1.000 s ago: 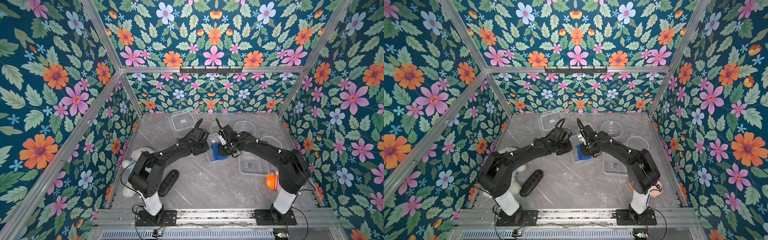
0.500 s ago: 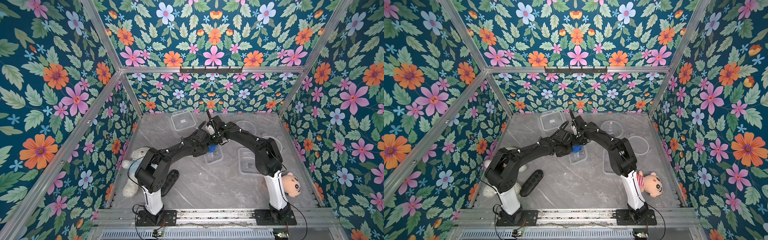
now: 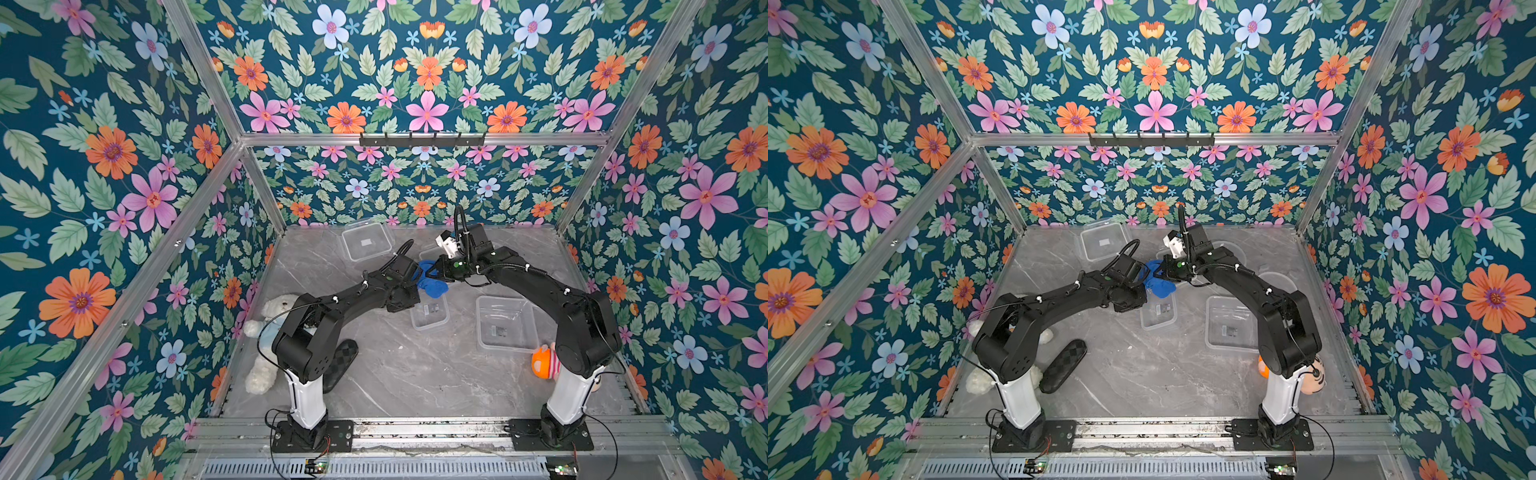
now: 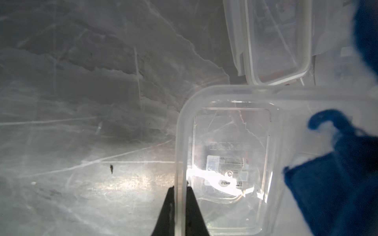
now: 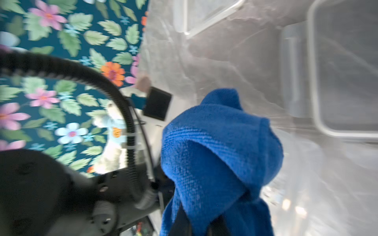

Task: Wipe the insides of the lunch boxes
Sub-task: Wipe the dirt inside the lunch box.

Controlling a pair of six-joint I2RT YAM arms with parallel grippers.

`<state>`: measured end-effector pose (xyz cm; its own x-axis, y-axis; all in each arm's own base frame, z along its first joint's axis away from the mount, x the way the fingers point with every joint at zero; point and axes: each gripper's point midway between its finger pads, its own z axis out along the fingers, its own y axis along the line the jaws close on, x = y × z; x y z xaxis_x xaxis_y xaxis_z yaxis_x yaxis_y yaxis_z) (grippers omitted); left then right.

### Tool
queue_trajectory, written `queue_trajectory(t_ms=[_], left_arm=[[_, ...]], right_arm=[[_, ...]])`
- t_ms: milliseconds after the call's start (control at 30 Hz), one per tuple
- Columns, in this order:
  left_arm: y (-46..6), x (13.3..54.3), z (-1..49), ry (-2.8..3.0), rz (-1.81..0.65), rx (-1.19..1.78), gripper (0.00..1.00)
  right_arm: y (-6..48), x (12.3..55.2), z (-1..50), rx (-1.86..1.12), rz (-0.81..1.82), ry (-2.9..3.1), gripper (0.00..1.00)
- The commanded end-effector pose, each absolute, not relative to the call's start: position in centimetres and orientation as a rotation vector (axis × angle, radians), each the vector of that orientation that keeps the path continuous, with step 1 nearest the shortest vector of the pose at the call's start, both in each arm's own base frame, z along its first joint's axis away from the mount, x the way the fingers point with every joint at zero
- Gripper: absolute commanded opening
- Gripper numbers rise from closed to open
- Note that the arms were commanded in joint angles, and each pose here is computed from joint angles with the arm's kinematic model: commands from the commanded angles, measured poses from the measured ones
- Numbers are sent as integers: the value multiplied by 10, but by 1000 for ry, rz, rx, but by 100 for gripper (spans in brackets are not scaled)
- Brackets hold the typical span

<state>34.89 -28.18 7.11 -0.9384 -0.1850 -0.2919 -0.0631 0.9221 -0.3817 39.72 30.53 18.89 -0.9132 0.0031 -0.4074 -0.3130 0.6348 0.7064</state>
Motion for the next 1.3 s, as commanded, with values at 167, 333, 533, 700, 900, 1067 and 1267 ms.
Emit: queue_trajectory(t_ms=[167,333,533,700,900,1067,1267], left_arm=[[-278,347,82,2760,-505,-164,7],[-274,348,82,2759,-487,-174,7],[-268,349,74,2776,-466,-188,7],[-270,353,74,2771,-476,-196,7],[-272,360,80,2752,-487,-204,7],[-274,364,81,2754,-490,-200,6],[-277,364,81,2755,-509,-206,6]], right_arm=[[330,432,159,-332,951,2582,0],[308,438,127,-339,653,2709,0],[255,435,134,-238,589,2697,0],[255,393,135,-299,631,2706,0],[250,314,108,-385,552,2786,0],[231,283,103,-298,578,2798,0],[275,278,100,-370,707,2798,0]])
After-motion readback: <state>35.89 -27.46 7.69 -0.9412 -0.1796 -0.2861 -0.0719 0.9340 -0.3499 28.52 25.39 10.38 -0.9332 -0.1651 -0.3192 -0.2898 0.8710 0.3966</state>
